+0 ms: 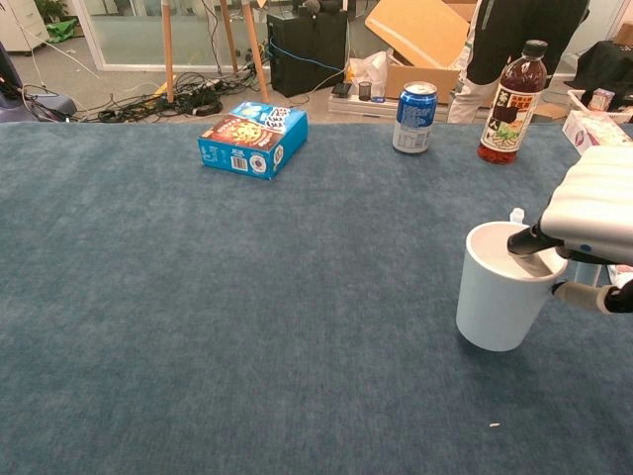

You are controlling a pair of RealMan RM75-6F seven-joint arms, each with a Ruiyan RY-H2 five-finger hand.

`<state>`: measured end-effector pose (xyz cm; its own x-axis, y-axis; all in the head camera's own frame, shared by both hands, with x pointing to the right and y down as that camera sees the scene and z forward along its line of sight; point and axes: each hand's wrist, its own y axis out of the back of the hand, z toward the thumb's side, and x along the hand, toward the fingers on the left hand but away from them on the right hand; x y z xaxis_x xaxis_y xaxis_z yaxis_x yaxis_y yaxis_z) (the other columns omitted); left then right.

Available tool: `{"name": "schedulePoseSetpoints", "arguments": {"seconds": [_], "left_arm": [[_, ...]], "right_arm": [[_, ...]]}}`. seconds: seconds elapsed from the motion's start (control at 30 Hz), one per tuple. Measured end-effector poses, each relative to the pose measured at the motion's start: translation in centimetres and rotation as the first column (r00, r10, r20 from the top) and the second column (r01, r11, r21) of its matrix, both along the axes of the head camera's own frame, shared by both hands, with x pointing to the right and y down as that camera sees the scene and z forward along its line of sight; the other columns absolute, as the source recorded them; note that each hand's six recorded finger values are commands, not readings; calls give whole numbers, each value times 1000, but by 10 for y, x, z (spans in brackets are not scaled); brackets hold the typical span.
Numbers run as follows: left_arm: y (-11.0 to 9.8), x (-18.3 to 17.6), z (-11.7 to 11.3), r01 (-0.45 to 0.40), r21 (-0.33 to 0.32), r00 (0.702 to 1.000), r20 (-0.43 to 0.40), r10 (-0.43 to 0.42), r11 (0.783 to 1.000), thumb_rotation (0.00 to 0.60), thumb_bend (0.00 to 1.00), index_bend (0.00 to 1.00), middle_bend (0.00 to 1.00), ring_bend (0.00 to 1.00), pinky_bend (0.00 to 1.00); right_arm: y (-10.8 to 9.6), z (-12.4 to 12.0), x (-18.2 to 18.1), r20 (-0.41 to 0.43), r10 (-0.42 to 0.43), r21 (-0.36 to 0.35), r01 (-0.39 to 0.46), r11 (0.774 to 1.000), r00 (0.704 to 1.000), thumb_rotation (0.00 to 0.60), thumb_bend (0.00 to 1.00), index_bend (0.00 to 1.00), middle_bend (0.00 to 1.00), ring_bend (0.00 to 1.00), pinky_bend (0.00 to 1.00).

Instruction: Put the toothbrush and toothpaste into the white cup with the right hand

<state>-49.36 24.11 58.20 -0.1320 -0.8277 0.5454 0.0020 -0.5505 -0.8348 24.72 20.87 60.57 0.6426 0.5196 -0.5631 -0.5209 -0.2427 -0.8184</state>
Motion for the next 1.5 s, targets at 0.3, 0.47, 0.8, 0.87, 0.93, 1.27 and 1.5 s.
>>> {"name": "schedulePoseSetpoints", "arguments": {"seconds": [0.3, 0.47, 0.8, 0.87, 0.93, 1.27, 1.5], "left_arm": [[1, 2, 4, -7, -10, 1000, 6, 7, 1000, 600, 0, 583, 247, 180, 133], [1, 2, 4, -5, -9, 1000, 6, 5, 1000, 600, 0, 584, 247, 180, 133], [1, 2, 5, -5, -13, 1000, 8, 5, 1000, 600, 0, 584, 247, 180, 133], [1, 2, 5, -4, -13, 1000, 7, 4, 1000, 600, 0, 584, 247, 180, 133], [1, 2, 5, -1, -14, 1000, 6, 1, 1000, 600, 0, 584, 247, 180, 133], [1, 1, 5, -1, -13, 1000, 6, 1, 1000, 600, 0, 584, 247, 180, 134], [1, 1, 5, -2, -13, 1000, 8, 2, 1000, 600, 0, 584, 247, 180, 135]], "right_arm": [[7, -2, 16, -12, 17, 5, -16, 1000, 1000, 600, 313, 662, 1000, 1000, 1000], [9, 1, 22, -20, 20, 9, -20, 1000, 1000, 600, 313, 662, 1000, 1000, 1000], [9, 6, 31, -27, 42, 0, -42, 999, 999, 600, 314, 662, 1000, 1000, 1000], [9, 8, 32, -27, 45, -3, -45, 999, 999, 600, 313, 662, 1000, 1000, 1000], [9, 10, 33, -28, 47, -7, -47, 999, 998, 600, 314, 662, 1000, 1000, 1000], [12, 15, 37, -37, 48, -19, -49, 999, 998, 600, 313, 662, 1000, 1000, 1000], [13, 14, 40, -46, 52, -25, -53, 998, 998, 600, 302, 611, 1000, 1000, 1000]]}}
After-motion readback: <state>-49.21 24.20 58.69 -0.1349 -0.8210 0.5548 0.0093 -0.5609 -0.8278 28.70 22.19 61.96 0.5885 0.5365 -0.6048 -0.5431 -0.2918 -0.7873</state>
